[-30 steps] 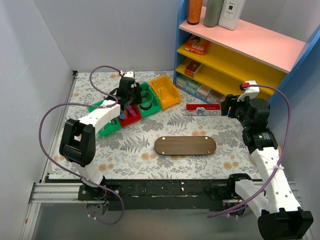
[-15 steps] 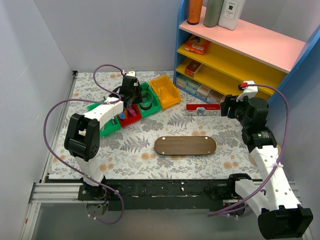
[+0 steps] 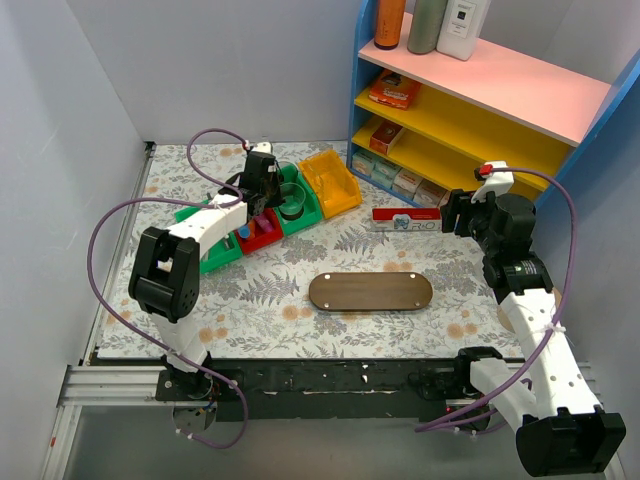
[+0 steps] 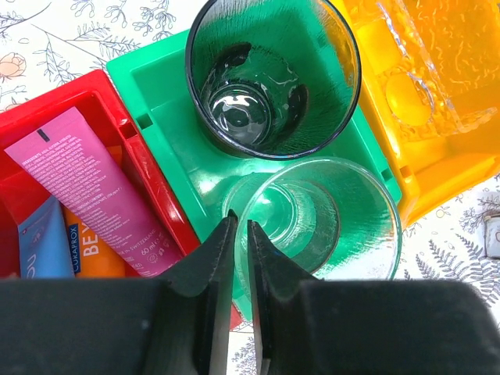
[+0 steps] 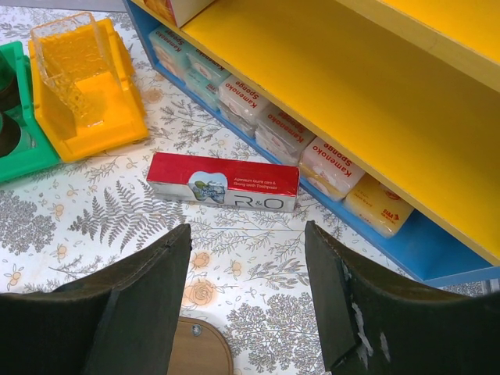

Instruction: Prepare toiletry sets of a toothbrush and toothpaste on the tray

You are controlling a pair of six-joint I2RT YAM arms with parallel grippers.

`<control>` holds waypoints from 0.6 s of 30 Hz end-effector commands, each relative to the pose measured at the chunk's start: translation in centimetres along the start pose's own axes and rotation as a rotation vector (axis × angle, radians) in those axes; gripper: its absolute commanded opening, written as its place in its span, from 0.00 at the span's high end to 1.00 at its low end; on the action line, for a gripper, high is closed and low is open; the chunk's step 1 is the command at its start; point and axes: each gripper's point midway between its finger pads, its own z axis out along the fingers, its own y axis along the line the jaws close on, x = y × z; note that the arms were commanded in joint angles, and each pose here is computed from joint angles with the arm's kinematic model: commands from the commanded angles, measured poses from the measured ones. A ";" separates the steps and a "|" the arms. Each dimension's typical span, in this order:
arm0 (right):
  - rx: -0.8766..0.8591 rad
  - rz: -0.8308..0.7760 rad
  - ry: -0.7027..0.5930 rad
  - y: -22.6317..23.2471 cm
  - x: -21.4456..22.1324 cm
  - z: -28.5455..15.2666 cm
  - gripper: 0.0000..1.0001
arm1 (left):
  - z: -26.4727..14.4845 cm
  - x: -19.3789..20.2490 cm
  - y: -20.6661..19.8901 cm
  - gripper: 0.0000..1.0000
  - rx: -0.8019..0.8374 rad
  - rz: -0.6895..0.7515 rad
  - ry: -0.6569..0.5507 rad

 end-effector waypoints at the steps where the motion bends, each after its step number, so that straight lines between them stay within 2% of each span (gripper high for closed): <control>1: -0.003 -0.015 -0.073 0.1 -2.7 -0.3 0.33 | -0.6 -1.8 -0.4 0.94 0.008 -0.003 -0.047; 4: -0.003 -0.015 -0.072 0.1 -2.6 -0.3 0.33 | -0.8 -2.1 -0.5 0.99 0.013 -0.006 -0.055; 18: 0.001 -0.018 -0.075 0.0 -2.7 -0.4 0.33 | -3.4 -4.1 -1.4 1.00 0.072 -0.043 -0.120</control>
